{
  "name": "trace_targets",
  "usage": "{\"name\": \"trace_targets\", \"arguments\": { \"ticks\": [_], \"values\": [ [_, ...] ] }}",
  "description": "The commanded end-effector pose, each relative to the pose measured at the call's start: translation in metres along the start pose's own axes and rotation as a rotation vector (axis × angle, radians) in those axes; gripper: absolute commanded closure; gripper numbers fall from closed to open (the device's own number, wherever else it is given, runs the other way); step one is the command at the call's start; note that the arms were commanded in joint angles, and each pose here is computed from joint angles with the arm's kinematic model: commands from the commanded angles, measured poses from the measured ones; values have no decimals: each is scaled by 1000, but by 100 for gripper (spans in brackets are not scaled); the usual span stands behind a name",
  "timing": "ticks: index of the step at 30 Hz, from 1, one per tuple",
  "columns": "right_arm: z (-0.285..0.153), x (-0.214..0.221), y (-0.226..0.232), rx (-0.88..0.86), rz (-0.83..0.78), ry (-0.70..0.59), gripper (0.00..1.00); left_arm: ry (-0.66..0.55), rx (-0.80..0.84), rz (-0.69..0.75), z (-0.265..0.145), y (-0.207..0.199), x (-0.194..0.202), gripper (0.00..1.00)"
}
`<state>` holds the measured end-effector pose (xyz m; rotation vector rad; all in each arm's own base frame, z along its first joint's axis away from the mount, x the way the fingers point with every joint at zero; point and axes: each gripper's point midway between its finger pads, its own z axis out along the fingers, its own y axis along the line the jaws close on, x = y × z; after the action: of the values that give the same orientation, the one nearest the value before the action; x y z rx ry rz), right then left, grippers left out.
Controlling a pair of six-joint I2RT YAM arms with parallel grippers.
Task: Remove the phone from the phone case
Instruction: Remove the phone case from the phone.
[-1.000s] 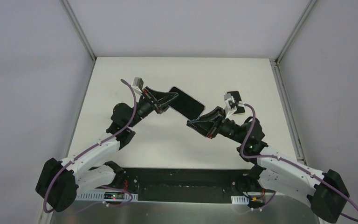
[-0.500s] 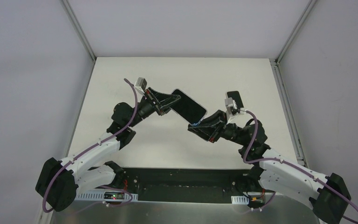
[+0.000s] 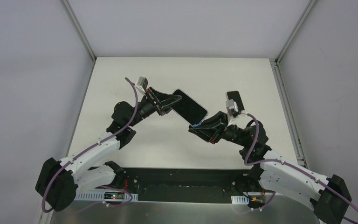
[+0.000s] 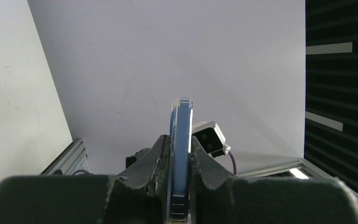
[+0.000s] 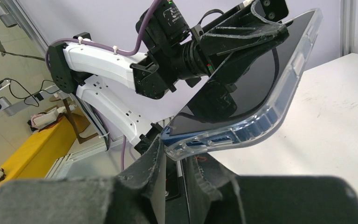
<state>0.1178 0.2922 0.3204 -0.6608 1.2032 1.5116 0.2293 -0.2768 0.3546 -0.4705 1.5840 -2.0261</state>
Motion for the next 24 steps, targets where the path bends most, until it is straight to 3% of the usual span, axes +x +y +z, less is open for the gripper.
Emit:
{"name": "trace_targets", "arguments": {
  "ticks": [1, 16, 24],
  "values": [
    [-1, -29, 28, -111, -177, -87, 92, 40, 40, 6, 3, -24, 9, 100],
    [-2, -21, 17, -52, -213, -54, 91, 50, 41, 0, 6, -25, 10, 100],
    [-8, -18, 17, -34, -181, -42, 67, 26, 34, 2, 2, -20, 8, 100]
  ]
}}
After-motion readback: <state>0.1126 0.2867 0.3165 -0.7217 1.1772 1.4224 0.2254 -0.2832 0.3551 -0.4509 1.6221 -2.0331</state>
